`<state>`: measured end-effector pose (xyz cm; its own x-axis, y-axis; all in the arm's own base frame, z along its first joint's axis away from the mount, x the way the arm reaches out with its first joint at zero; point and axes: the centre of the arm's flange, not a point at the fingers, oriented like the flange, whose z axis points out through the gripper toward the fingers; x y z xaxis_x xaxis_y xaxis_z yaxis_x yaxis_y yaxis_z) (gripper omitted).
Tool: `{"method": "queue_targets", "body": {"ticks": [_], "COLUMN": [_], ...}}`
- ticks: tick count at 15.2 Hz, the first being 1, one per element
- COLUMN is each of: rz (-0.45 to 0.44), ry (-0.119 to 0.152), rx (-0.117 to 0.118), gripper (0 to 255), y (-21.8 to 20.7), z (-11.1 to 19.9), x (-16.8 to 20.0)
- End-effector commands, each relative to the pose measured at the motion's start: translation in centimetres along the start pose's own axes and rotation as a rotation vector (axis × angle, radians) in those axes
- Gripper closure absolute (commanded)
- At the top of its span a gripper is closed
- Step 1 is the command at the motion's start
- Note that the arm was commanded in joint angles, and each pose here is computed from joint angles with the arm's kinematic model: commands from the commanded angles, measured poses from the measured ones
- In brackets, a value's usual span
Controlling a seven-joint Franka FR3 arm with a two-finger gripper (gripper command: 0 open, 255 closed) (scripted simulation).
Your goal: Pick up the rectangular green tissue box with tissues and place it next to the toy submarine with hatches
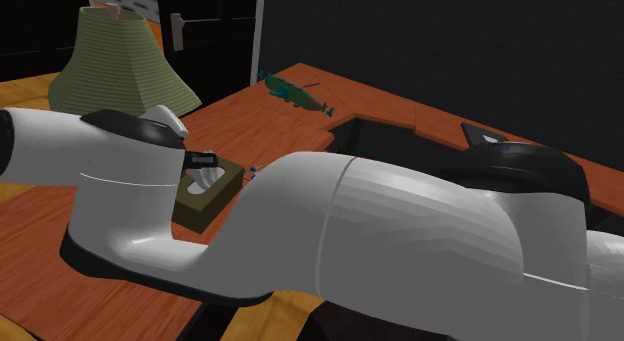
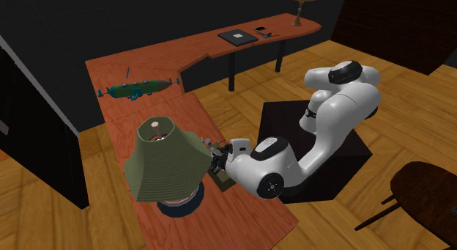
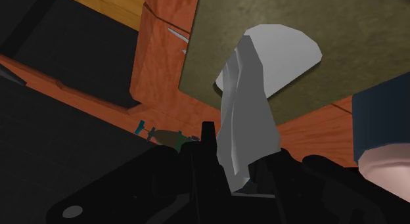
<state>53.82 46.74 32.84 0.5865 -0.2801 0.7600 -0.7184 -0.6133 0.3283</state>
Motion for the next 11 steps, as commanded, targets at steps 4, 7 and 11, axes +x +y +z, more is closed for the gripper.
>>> {"method": "queue_targets", "body": {"ticks": [4, 7, 11], "rz": [0.0, 0.0, 0.0], "ry": [0.0, 0.0, 0.0], "rx": [0.0, 0.0, 0.0], "gripper": [255, 255, 255], "y": [0.8, 1.4, 2.1], "z": [-1.5, -2.4, -3.6], "x": [2.0, 3.2, 4.8]}}
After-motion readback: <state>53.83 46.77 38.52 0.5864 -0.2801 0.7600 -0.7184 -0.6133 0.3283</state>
